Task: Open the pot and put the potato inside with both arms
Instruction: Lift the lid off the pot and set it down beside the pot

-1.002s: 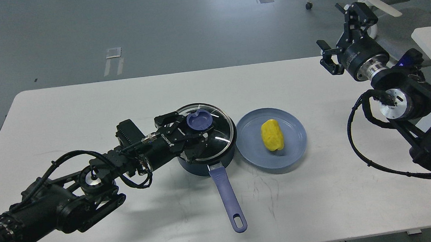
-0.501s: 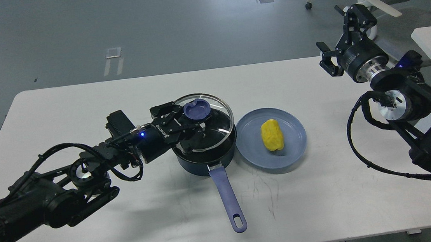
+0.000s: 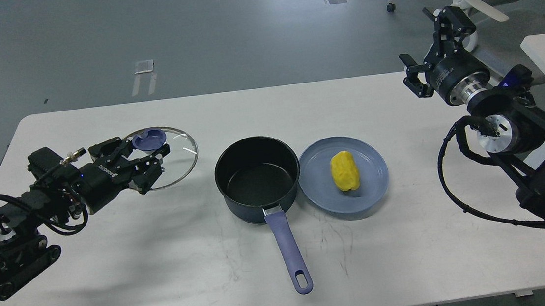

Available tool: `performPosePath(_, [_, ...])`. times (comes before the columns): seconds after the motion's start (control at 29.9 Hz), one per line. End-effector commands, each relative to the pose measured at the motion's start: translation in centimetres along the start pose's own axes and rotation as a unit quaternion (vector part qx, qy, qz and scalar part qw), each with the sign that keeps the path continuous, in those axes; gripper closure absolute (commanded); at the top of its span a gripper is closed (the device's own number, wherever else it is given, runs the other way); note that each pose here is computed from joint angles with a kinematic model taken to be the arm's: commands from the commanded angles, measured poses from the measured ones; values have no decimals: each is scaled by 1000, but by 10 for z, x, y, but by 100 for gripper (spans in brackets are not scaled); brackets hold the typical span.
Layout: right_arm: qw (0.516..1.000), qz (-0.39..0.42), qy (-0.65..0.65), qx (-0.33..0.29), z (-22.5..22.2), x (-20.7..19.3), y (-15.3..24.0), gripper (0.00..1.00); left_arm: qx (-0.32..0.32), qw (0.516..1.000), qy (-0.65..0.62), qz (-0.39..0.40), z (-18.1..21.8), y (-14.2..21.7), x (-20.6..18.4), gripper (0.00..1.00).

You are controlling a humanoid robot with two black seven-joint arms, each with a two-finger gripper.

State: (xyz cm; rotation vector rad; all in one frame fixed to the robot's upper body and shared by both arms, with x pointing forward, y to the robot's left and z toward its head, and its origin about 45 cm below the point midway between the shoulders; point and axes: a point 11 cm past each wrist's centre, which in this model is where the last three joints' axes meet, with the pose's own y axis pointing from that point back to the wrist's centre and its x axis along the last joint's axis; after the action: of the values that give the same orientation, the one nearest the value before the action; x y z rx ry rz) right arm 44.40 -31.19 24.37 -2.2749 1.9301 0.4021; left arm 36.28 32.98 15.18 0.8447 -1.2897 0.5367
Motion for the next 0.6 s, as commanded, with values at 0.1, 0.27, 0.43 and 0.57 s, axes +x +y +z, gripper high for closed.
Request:
performPosePath(0.1, [1000,2,1,-3,2,1,0,0,31,999,24,-36,-4,17,-41,54])
performPosePath(0.27, [1000,6,5,-3,1,6,2,0,42,998,44,-32,-3,14,-48,53])
performPosePath(0.43, [1000,9,4,-8,5,8,5,0,53,997,56,-27,-5,11,-50,42])
performPosePath(0.57, [1000,8,4,-7,5,8,5,0,54,996,68,-22,-1,7,-52,38])
